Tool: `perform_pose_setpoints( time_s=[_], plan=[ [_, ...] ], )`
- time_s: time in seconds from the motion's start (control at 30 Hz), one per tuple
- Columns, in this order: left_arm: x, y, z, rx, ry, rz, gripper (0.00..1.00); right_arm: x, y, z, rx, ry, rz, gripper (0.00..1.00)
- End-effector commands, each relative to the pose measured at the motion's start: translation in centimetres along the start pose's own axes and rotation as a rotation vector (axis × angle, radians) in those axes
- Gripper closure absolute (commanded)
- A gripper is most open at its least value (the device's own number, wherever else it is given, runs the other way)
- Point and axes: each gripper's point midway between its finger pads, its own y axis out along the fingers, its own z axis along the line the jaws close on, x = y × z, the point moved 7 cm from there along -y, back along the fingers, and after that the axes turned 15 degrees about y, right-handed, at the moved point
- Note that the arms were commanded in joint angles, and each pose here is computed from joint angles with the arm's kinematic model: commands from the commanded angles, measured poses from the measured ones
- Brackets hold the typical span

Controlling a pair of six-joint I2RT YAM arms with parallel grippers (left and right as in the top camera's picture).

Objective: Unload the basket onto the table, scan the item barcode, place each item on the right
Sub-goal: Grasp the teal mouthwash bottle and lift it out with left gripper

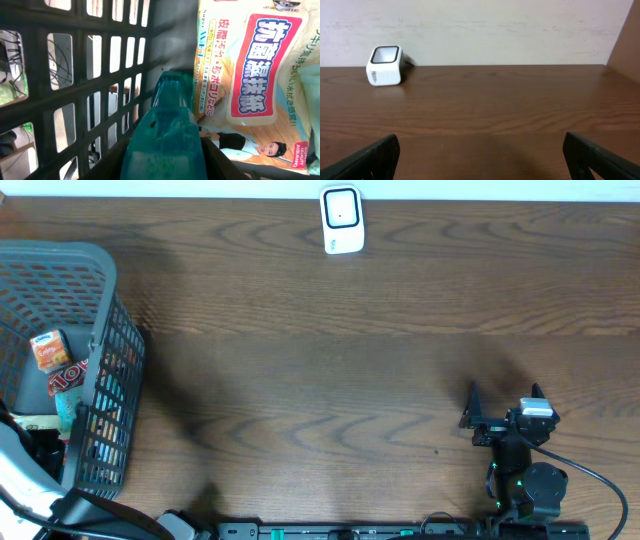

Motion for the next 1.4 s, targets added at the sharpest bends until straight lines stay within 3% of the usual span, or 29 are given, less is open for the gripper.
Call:
perform_pose_setpoints(
  time_s=[0.0, 0.23, 0.63, 0.83, 0.9, 1.1, 1.37],
  plan=[
    [-0.1, -0.4, -0.6, -0.069, 0.001, 0.031, 0.7, -0.1, 0.0, 0.1, 0.007, -0.014, 0.006, 0.01],
    [0.7, -3.6, -0.8, -0.173, -0.017, -0.064, 0.73, -0.1, 0.0, 0.1, 0.008, -0.014, 0.006, 0.01],
    [-0.4, -13.6, 1.5, -0.39, -0.148, -0.403, 0.73, -0.1, 0.0, 0.1, 0.007, -0.015, 0.006, 0.01],
    [-3.3, -20.1, 2.0, -0.742, -0.197, -0.593, 0.73, -0.1, 0.0, 0.1, 0.007, -0.015, 0.006, 0.01],
    [-4.9, -23.1, 1.6, -0.961, -0.175, -0.635, 0.73, -0.1, 0.0, 0.1, 0.008, -0.015, 0.006, 0.01],
    [-8.0, -27.4, 0.0, -1.303, -0.021, -0.59, 0.73, -0.1, 0.0, 0.1, 0.007, -0.015, 0.006, 0.01],
    [-11.3, -26.5, -6.0, -1.362, 0.267, -0.313, 0.73, -0.1, 0.0, 0.1, 0.008, -0.015, 0.006, 0.01]
  ],
)
